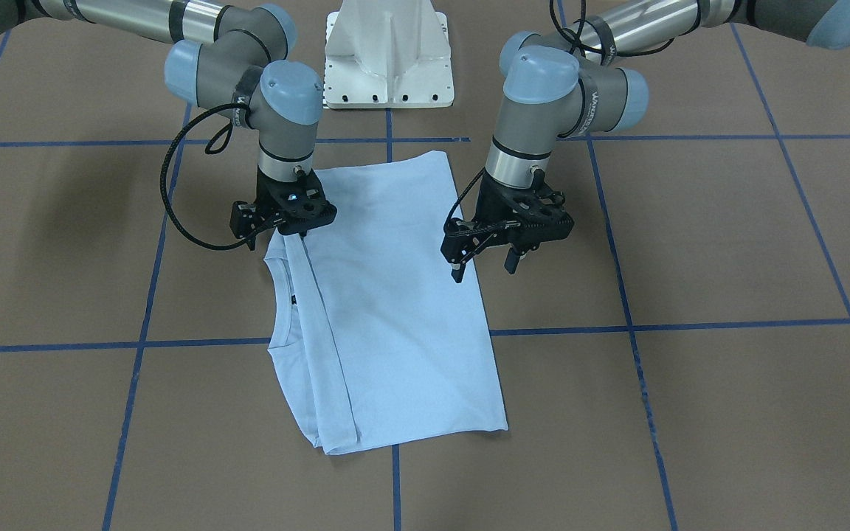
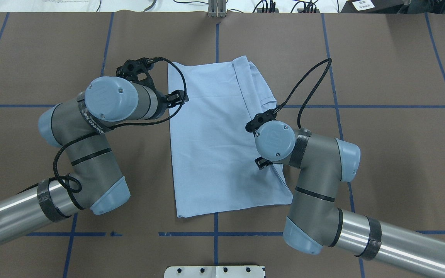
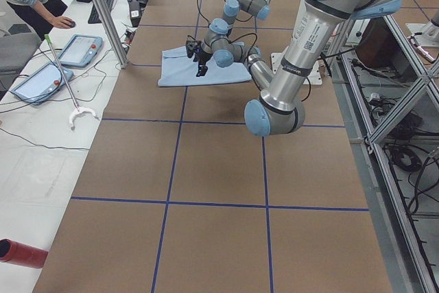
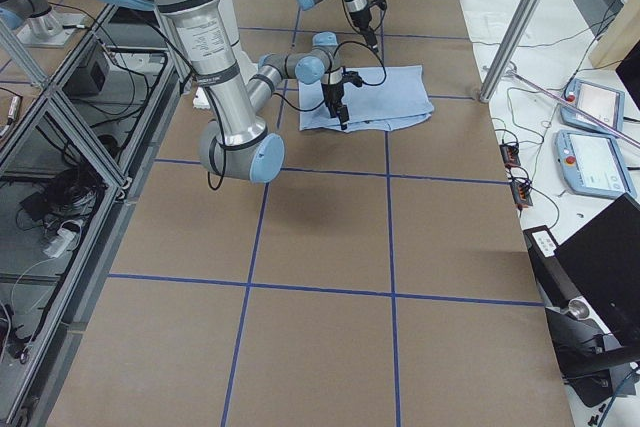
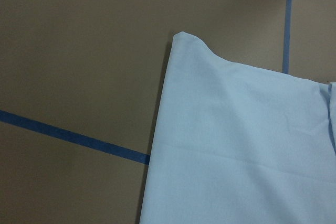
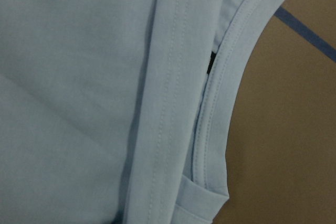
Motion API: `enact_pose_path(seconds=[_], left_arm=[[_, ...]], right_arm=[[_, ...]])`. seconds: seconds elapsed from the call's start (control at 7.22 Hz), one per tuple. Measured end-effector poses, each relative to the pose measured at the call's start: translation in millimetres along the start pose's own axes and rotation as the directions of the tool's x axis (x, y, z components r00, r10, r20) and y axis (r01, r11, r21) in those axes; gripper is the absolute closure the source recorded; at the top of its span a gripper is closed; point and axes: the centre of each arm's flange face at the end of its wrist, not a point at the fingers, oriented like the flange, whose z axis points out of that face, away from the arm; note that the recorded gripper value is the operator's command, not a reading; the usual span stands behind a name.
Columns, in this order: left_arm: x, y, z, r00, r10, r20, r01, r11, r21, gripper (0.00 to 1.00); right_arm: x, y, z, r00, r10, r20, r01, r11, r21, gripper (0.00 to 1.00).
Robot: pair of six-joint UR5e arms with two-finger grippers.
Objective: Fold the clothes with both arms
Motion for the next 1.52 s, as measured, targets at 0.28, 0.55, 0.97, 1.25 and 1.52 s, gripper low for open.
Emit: enact_pose_path(seconds=[0.28, 0.55, 0.97, 1.25, 1.52], left_arm=[[0.9, 1.3, 0.0, 1.000, 0.000, -0.001, 0.000, 1.000, -0.002, 0.00], [4.3, 5.7, -0.3, 1.000, 0.002, -0.006, -0.002, 1.000, -0.007, 0.00], [8.0, 7.8, -1.4, 1.000, 0.000, -0.011, 0.000, 1.000, -0.010, 0.00], [11.9, 8.1, -4.7, 1.000, 0.000, -0.016, 0.000, 1.000, -0.011, 0.00], [13.9, 8.6, -6.7, 1.000, 0.000, -0.021, -0.001, 1.000, -0.012, 0.00]], right_arm=[[10.3, -4.4, 0.7, 1.000, -0.010, -0.005, 0.010, 1.000, -0.001, 0.00], [46.0, -14.9, 5.3, 1.000, -0.021, -0.017, 0.020, 1.000, -0.014, 0.00], [128.1, -47.3, -0.7, 1.000, 0.001, -0.003, -0.001, 0.999, -0.037, 0.00], [126.5, -77.0, -29.4, 0.999, 0.014, 0.049, -0.013, 1.000, -0.009, 0.00], [95.4, -119.8, -41.3, 0.998, 0.015, 0.064, -0.015, 1.000, -0.001, 0.00]])
